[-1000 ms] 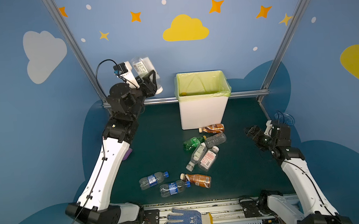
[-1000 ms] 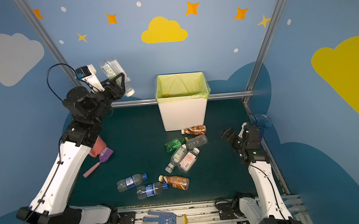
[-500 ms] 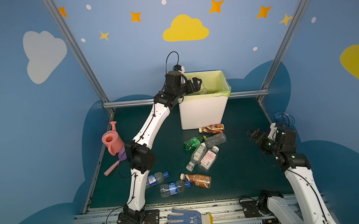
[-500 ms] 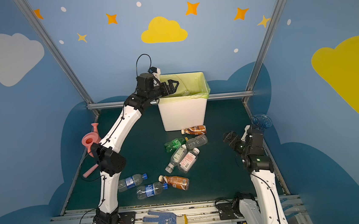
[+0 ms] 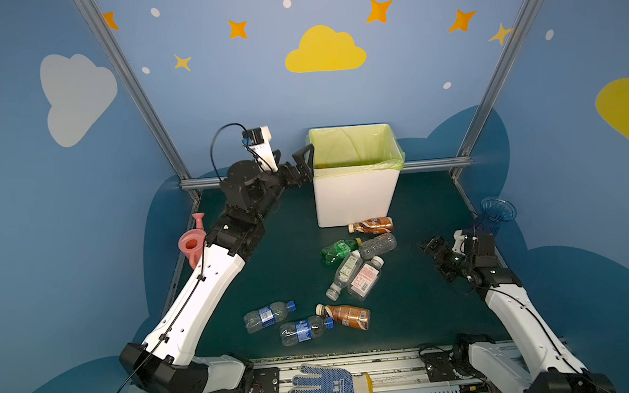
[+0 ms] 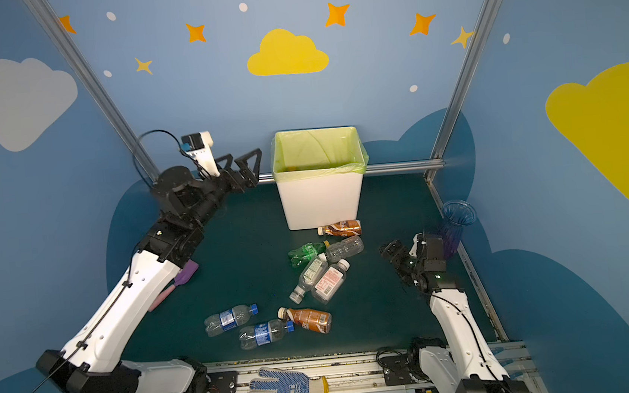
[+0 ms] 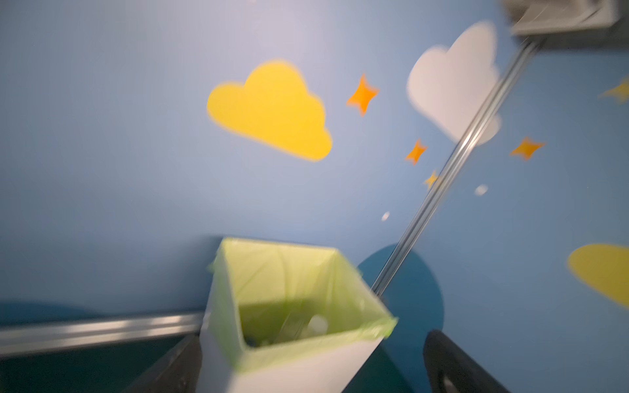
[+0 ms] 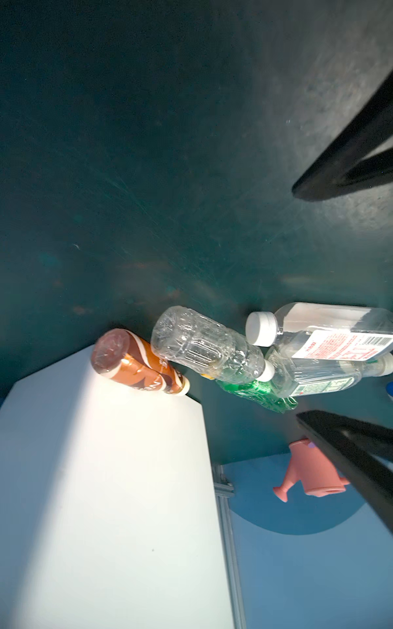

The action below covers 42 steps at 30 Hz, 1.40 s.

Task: Throw the plastic bottles in the bin
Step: 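Release the bottle into the bin with the left gripper while the right gripper reaches forward, then lower the right gripper onto the brown Nescafe bottle and grasp it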

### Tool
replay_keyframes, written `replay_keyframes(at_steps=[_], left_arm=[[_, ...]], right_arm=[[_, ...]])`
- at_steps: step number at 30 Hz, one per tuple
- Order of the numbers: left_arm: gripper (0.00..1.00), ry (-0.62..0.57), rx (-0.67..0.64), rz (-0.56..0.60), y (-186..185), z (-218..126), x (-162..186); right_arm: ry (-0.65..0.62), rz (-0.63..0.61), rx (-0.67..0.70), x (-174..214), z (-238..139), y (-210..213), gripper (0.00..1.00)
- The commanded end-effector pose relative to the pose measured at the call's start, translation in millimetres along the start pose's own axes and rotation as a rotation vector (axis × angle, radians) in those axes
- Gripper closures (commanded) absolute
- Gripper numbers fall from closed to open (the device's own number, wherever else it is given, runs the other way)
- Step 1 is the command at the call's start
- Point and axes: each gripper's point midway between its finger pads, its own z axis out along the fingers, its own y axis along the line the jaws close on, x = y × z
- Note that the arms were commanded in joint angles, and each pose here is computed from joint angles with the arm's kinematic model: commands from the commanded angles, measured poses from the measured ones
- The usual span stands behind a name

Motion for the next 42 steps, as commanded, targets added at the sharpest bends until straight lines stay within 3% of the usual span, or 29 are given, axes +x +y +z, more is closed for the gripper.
replay_keyframes(at_steps=[1,10,22,29,36,42], left_arm=[[0.00,0.166,-0.184,-0.012,60.1,-7.3,72.0],[0.00,0.328,-0.444,-0.118,146.6,-74.6,176.4],[0.00,0.391,-0.676,-0.126,188.4,-126.7,204.7],[0.00,0.368,-0.721,-0.140,198.5,-148.8,214.3],[0.00,0.372,-0.742,-0.141,202.5,-153.8,214.2],[0.00,0.378,-0.749,-0.139,204.1,-156.1,214.5]], right_arm=[[0.021,-0.017,-0.038,6.5,12.3,15.8,0.05],[0.237,-0.118,0.112,85.3,56.7,18.1,0.05],[0.345,-0.254,0.176,137.3,79.7,40.4,0.05],[0.422,-0.586,0.086,164.7,59.8,64.9,0.05],[0.580,-0.944,0.039,210.4,46.1,81.1,0.07],[0.707,-1.108,-0.006,252.0,37.3,81.4,0.09]])
